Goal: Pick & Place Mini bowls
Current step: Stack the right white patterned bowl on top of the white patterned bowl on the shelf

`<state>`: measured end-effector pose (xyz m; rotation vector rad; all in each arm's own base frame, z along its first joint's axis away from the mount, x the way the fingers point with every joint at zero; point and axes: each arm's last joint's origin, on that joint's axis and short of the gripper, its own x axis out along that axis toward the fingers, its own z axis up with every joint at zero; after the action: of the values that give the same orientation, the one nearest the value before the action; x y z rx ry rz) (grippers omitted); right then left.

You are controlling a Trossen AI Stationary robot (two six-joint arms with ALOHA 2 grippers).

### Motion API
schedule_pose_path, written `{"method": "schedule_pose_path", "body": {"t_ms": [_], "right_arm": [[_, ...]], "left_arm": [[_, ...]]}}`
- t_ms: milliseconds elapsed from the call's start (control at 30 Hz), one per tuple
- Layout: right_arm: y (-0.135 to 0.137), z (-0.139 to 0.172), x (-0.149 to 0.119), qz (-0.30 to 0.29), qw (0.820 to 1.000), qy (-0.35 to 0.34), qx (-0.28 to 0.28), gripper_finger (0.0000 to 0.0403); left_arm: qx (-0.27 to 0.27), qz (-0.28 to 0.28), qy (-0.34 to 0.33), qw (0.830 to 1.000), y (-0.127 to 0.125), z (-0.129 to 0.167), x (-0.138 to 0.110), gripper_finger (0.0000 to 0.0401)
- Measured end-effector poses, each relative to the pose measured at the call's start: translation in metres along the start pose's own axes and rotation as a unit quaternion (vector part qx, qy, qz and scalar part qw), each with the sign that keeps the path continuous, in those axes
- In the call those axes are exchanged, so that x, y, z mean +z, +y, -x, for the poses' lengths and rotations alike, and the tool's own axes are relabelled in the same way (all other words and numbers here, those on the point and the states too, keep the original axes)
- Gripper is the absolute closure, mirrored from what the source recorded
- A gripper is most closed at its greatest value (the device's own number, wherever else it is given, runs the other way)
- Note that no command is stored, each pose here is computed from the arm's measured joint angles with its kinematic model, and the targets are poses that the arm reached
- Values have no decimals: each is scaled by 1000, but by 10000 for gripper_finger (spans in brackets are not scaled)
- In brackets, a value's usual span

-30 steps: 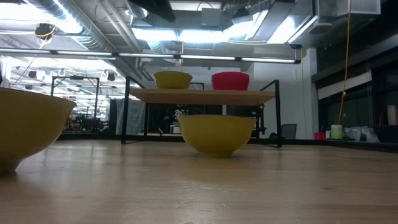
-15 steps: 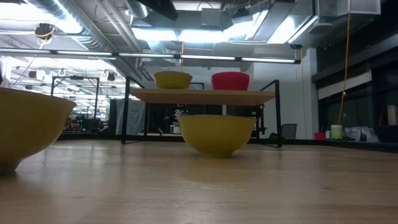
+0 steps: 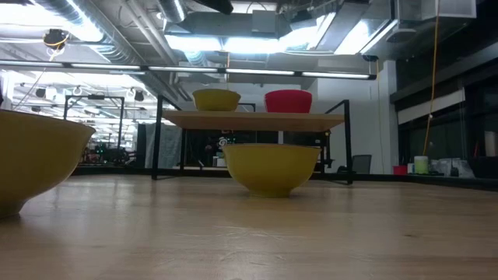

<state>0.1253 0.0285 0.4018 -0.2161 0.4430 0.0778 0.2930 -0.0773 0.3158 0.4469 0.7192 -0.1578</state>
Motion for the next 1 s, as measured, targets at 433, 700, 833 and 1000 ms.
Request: {"method": "schedule_pose_path", "body": {"t_ms": [433,700,833,1000], "right_arm": [[0,-14,-72,20,992,-71,-107,398],[-2,-13,-102,4,991,-91,-97,398],[0,-17,-117,-3,989,-104,-101,397],[5,-24,-137,-4,987,-129,-96,397]], "left_arm": [[-1,14,0,1000,0,0,0,130],[0,26,1,1000,0,0,0,130],[14,25,16,999,0,-5,-2,130],[10,28,33,999,2,-19,-5,130]]}}
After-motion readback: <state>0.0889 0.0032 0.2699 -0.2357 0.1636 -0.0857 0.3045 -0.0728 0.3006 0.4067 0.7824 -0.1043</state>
